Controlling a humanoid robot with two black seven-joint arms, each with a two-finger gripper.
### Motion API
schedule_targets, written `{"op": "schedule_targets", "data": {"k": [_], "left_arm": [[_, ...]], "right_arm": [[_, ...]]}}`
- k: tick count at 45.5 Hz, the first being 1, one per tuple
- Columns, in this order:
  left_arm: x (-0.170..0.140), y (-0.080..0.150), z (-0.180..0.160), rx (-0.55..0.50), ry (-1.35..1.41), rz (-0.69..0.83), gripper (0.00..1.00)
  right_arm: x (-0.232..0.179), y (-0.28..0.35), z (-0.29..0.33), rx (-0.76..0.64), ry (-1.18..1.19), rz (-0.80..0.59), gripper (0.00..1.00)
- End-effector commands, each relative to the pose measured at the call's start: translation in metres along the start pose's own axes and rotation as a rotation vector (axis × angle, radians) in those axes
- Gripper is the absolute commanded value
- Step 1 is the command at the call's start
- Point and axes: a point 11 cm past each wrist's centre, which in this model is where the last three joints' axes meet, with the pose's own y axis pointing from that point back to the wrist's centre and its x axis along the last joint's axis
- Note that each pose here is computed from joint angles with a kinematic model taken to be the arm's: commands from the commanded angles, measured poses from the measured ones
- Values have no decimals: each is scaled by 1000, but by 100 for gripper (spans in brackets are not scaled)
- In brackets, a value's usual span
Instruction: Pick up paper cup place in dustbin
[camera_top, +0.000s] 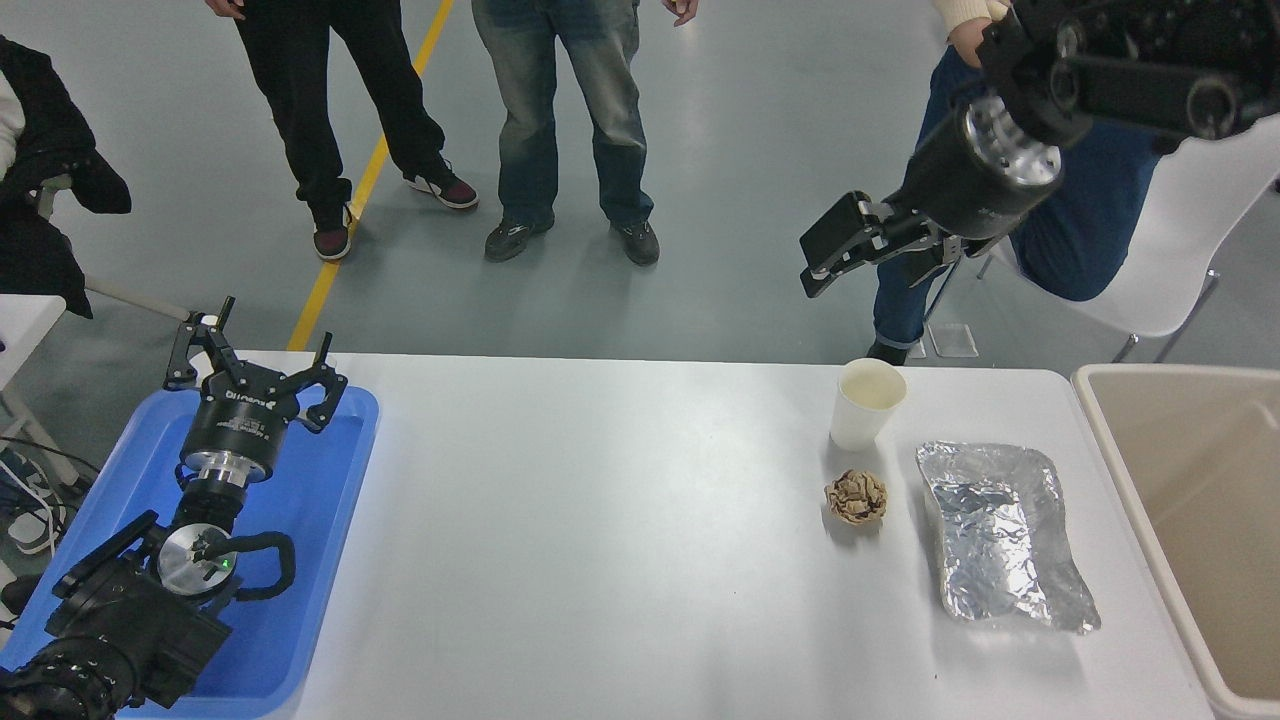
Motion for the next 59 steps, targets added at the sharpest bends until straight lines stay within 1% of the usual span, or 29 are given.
{"op": "schedule_targets", "data": {"k": [1,10,14,17,22,30,38,45,52,59], "left_arm": [[0,0,0,-1,1,-1,100],[0,0,0,-1,1,-1,100],[0,0,0,1,0,-1,100],[0,0,0,-1,1,-1,100],[0,0,0,-1,1,-1,100],[0,0,0,-1,1,-1,100],[0,0,0,-1,1,-1,100],[0,0,0,-1,1,-1,100],[0,0,0,-1,1,-1,100],[0,0,-1,1,1,-1,100]], "right_arm": [[12,44,-6,-58,33,73,100],[9,46,7,-75,0,73,100],[3,51,31,-132,-46,69,100],[2,57,41,-149,-87,82,100],[-1,60,50,-153,-131,94,100],[2,60,49,-117,-167,116,100],[-2,51,50,-111,-178,98,100],[-11,22,52,-80,-193,38,98],[-39,-31,59,-26,-258,-73,98],[-42,-69,69,-19,-203,41,98]]}}
